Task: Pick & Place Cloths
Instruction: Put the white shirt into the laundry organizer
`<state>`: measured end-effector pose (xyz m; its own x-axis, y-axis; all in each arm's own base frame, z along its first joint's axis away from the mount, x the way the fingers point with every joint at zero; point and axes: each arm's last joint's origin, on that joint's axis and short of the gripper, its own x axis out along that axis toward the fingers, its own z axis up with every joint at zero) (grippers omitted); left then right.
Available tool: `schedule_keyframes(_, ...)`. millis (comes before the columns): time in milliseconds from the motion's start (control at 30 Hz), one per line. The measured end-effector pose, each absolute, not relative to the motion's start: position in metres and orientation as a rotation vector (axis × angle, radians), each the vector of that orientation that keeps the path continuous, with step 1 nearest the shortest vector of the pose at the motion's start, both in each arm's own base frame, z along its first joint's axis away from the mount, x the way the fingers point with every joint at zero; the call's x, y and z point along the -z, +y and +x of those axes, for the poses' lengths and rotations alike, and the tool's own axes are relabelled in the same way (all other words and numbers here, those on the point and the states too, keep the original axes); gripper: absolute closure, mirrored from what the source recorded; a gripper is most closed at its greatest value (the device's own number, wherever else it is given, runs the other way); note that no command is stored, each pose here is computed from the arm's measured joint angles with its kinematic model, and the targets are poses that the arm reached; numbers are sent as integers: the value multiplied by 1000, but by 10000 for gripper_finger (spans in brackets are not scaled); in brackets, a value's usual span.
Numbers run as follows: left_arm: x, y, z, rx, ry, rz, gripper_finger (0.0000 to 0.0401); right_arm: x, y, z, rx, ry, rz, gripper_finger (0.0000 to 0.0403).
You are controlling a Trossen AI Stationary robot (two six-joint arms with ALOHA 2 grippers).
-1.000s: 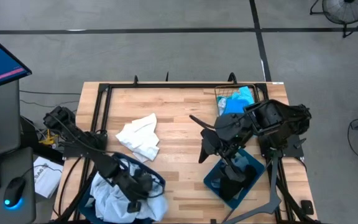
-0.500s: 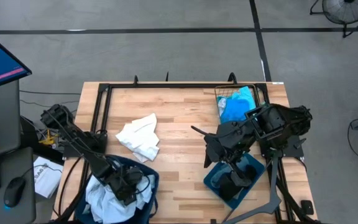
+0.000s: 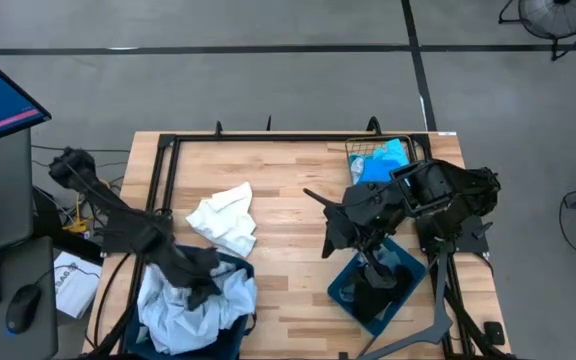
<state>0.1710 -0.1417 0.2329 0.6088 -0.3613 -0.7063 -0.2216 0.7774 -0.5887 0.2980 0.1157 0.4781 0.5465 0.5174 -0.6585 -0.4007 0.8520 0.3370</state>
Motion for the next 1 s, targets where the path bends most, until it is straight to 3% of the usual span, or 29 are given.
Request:
schedule_keyframes(133, -257, -134, 152, 176, 901, -824, 401, -478, 116, 298, -549, 828, 148, 70)
schedule_keyframes(267, -274, -121, 121, 60, 1051, -868, 401, -478, 116, 298, -549, 828, 148, 70)
schedule_keyframes(567, -318, -106, 85, -115, 1255, -712, 401, -479, 116, 299, -545, 815, 146, 70)
schedule_keyframes(800, -292, -115, 76, -282, 1540, -538, 401, -476, 118, 304, -546, 802, 146, 70)
schedule_keyframes(1000, -264, -136, 85, -332, 1487, -522, 401, -475, 119, 304, -546, 807, 144, 70)
